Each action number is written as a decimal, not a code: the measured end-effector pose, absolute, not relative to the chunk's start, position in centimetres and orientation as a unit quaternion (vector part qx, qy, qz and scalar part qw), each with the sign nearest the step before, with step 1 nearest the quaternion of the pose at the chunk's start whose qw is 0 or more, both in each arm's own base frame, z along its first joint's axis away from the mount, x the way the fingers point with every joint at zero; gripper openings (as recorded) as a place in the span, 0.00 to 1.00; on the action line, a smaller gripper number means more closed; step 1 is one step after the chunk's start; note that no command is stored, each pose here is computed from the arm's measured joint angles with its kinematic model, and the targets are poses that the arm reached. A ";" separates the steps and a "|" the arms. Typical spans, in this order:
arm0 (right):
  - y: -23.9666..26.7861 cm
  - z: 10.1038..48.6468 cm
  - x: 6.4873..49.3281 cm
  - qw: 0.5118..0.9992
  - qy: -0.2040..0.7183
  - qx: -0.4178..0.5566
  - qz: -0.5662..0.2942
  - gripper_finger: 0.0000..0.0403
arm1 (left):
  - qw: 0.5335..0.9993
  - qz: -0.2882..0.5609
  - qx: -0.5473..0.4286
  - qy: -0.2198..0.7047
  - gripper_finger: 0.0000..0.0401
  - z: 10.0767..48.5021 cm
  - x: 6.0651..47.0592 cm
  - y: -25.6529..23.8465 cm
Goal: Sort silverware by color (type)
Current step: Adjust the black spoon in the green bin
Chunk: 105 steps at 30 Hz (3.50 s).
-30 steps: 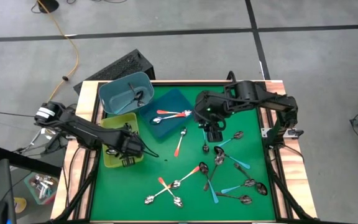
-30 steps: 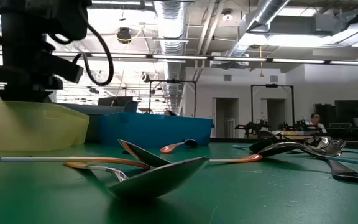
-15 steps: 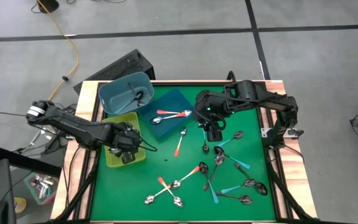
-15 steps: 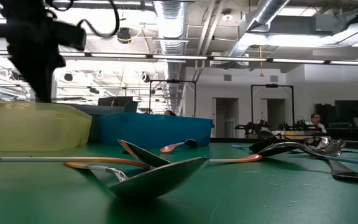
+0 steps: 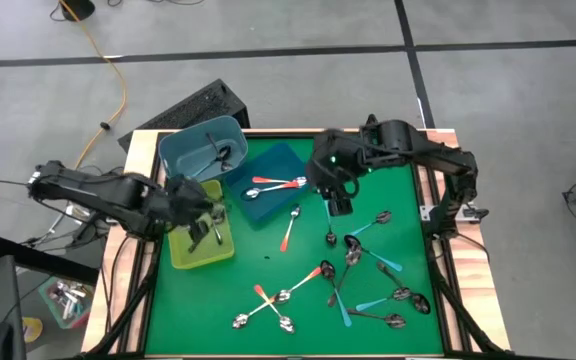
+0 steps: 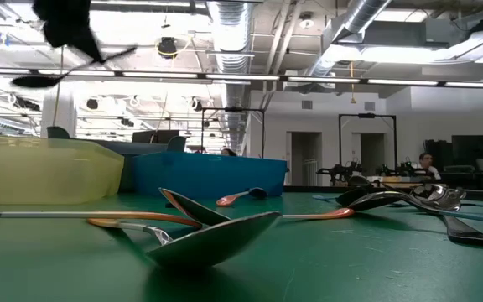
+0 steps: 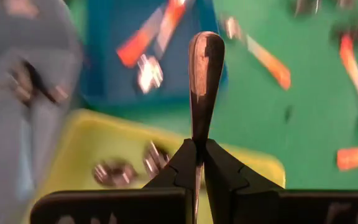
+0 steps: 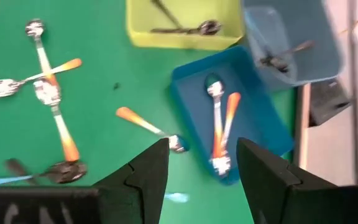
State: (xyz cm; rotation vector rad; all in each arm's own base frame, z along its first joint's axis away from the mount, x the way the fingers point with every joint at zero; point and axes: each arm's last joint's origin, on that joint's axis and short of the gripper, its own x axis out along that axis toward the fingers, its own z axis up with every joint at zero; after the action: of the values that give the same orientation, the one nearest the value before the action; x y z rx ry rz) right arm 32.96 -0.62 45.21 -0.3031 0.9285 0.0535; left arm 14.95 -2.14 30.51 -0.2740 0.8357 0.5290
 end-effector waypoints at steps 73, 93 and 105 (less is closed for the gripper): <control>-10.1 40.3 38.1 0.953 0.248 -0.045 0.166 0.49 | 0.730 0.460 -0.383 0.328 0.00 25.0 11.4 0.7; -10.0 40.1 38.0 0.949 0.256 -0.058 0.173 0.49 | 0.686 0.451 -0.443 0.360 0.00 19.8 12.2 -0.8; -10.0 40.1 38.0 0.949 0.255 -0.060 0.173 0.49 | 0.663 0.449 -0.416 0.430 0.02 18.4 13.3 -1.2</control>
State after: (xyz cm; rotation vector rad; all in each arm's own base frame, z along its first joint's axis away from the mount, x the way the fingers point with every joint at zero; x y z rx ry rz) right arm 38.02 -10.04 40.09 -0.1214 0.5187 0.3525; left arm 13.34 -1.16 18.45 -0.9408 0.9726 1.0142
